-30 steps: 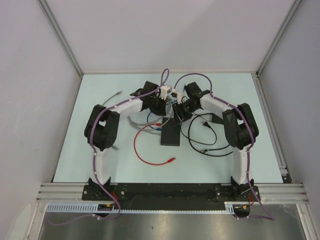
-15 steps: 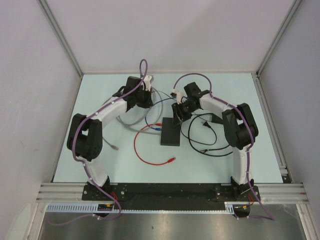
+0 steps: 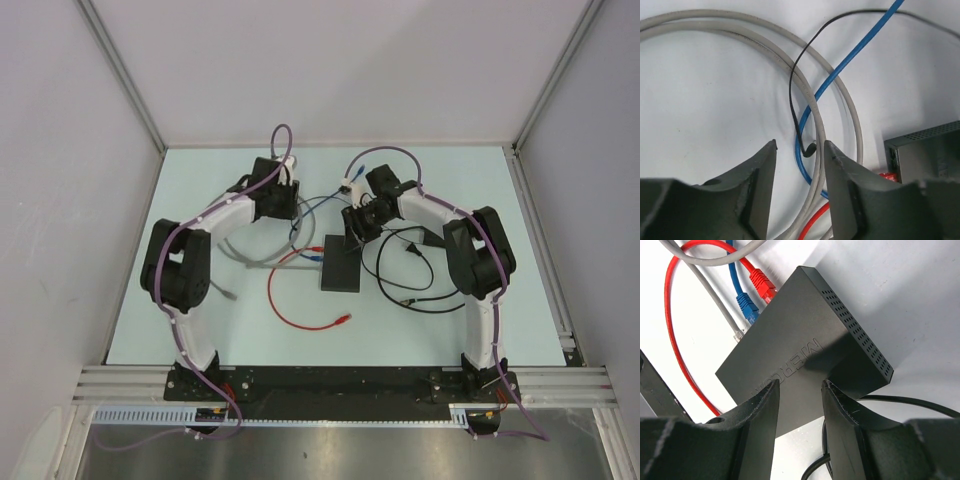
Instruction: Pull the plug from the switch port
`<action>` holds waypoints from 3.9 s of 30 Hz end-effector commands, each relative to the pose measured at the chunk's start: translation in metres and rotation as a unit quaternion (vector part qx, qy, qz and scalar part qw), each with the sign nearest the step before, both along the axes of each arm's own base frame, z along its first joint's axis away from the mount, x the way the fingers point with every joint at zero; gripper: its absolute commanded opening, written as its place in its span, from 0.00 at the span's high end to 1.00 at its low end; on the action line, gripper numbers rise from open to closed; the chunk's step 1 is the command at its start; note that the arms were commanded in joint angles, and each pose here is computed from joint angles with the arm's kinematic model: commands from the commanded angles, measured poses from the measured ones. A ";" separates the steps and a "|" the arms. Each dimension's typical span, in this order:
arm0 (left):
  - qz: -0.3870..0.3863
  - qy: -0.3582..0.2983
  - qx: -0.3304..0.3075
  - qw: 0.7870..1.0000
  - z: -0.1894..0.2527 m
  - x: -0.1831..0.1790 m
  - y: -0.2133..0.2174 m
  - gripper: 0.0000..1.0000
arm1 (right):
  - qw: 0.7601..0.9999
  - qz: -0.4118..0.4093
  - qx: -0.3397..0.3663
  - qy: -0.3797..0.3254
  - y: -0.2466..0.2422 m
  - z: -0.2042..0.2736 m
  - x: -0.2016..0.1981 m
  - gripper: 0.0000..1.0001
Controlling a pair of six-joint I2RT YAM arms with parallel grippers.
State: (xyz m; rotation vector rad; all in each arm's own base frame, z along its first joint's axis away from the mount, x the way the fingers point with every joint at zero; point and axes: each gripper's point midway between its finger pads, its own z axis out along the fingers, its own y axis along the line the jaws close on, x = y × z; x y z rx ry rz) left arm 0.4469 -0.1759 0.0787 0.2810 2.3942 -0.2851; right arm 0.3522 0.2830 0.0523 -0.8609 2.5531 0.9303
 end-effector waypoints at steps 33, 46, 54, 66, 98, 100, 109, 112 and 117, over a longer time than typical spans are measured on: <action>-0.331 0.136 -0.186 0.915 -0.026 -0.119 -0.064 0.55 | 0.998 0.008 -0.065 0.006 -0.013 -0.031 -0.010 0.54; -0.346 0.158 -0.184 0.906 -0.046 -0.126 -0.072 0.54 | 0.998 0.011 -0.066 0.007 -0.012 -0.032 -0.011 0.53; -0.372 0.167 -0.205 0.890 -0.044 -0.143 -0.076 0.56 | 0.998 0.014 -0.069 0.007 -0.012 -0.033 -0.013 0.54; -0.349 0.066 -0.164 0.920 -0.020 -0.134 -0.065 0.55 | 0.997 0.018 -0.070 0.008 -0.010 -0.034 -0.014 0.53; -0.381 0.178 -0.132 0.898 -0.059 -0.149 -0.089 0.63 | 0.997 0.022 -0.071 0.008 -0.009 -0.037 -0.013 0.52; -0.378 0.190 -0.136 0.896 -0.062 -0.149 -0.091 0.63 | 0.997 0.023 -0.072 0.007 -0.009 -0.037 -0.013 0.52; -0.343 0.211 -0.119 0.908 -0.072 -0.140 -0.088 0.80 | 0.997 0.022 -0.071 0.003 -0.009 -0.035 -0.013 0.51; -0.334 0.213 -0.107 0.912 -0.076 -0.138 -0.086 0.89 | 0.997 0.023 -0.071 0.002 -0.009 -0.035 -0.013 0.51; -0.319 0.228 -0.055 0.919 -0.090 -0.135 -0.074 1.00 | 0.997 0.025 -0.073 0.003 -0.008 -0.036 -0.013 0.51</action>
